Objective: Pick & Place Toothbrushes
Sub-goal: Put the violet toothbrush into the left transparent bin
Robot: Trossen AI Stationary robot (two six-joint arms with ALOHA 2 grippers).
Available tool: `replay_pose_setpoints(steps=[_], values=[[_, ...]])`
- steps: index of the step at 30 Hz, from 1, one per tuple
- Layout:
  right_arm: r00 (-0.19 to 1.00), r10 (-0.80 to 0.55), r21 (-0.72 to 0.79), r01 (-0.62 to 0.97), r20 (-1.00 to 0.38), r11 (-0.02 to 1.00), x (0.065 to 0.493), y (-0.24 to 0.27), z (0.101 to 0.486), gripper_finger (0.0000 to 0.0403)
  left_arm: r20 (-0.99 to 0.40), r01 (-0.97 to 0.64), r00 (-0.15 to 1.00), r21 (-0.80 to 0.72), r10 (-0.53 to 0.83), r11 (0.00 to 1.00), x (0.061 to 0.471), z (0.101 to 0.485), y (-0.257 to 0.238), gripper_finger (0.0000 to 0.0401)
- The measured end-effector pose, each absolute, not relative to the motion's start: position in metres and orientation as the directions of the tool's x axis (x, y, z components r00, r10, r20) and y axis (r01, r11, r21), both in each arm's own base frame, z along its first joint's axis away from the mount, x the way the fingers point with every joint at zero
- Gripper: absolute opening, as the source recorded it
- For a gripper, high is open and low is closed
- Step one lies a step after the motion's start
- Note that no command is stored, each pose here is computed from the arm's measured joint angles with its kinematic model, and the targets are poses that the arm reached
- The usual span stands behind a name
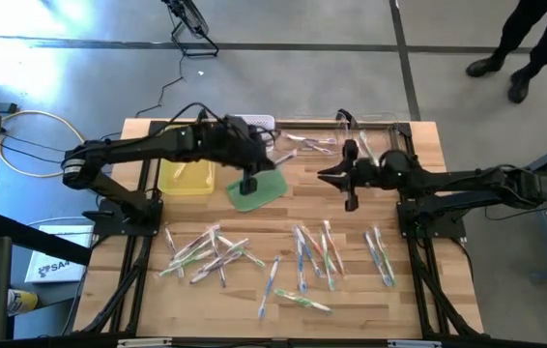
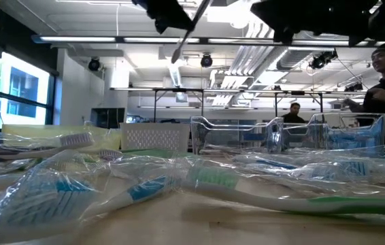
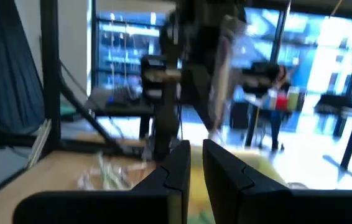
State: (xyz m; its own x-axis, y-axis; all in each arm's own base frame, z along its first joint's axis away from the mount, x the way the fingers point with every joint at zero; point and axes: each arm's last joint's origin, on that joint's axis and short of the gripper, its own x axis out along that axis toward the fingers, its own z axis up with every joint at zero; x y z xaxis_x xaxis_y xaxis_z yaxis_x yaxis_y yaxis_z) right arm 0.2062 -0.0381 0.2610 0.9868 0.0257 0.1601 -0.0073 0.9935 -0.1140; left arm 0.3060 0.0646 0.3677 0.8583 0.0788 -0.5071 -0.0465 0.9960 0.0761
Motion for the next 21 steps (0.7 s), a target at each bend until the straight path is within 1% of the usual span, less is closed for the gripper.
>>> replay_pose_setpoints(steps=[3, 5, 8, 12, 14, 17, 19, 21], values=[[0.978, 0.029, -0.144, 0.001, 0.207, 0.99, 0.206, -0.037, 0.266, 0.0043, -0.448, -0.027, 0.893, 0.064, 0.053, 0.998, 0.311, 0.371, 0.073, 0.001], [0.972, 0.015, -0.16, 0.023, 0.236, 0.987, 0.206, -0.037, 0.268, 0.0057, -0.417, -0.001, 0.908, 0.064, 0.028, 0.998, 0.311, 0.374, 0.077, 0.001], [0.967, 0.008, -0.166, 0.036, 0.256, 0.985, 0.208, -0.038, 0.268, 0.0092, -0.373, 0.037, 0.928, 0.076, -0.006, 0.996, 0.315, 0.376, 0.078, 0.001], [0.96, 0.011, -0.164, 0.037, 0.28, 0.986, 0.214, -0.039, 0.271, 0.0145, -0.36, 0.049, 0.933, 0.078, -0.017, 0.996, 0.317, 0.376, 0.077, 0.001], [0.959, 0.013, -0.161, 0.034, 0.282, 0.986, 0.22, -0.04, 0.274, 0.0163, -0.35, 0.061, 0.936, 0.076, -0.031, 0.995, 0.32, 0.376, 0.077, 0.001], [0.962, 0.012, -0.159, 0.033, 0.273, 0.987, 0.232, -0.043, 0.277, 0.0178, -0.333, 0.086, 0.941, 0.072, -0.057, 0.994, 0.324, 0.375, 0.078, 0.001], [0.964, 0.012, -0.157, 0.031, 0.266, 0.987, 0.241, -0.045, 0.279, 0.018, -0.313, 0.094, 0.947, 0.076, -0.066, 0.993, 0.327, 0.375, 0.078, 0.001], [0.966, 0.011, -0.155, 0.031, 0.259, 0.987, 0.251, -0.047, 0.281, 0.018, -0.329, 0.112, 0.94, 0.066, -0.084, 0.992, 0.327, 0.372, 0.078, 0.001]])
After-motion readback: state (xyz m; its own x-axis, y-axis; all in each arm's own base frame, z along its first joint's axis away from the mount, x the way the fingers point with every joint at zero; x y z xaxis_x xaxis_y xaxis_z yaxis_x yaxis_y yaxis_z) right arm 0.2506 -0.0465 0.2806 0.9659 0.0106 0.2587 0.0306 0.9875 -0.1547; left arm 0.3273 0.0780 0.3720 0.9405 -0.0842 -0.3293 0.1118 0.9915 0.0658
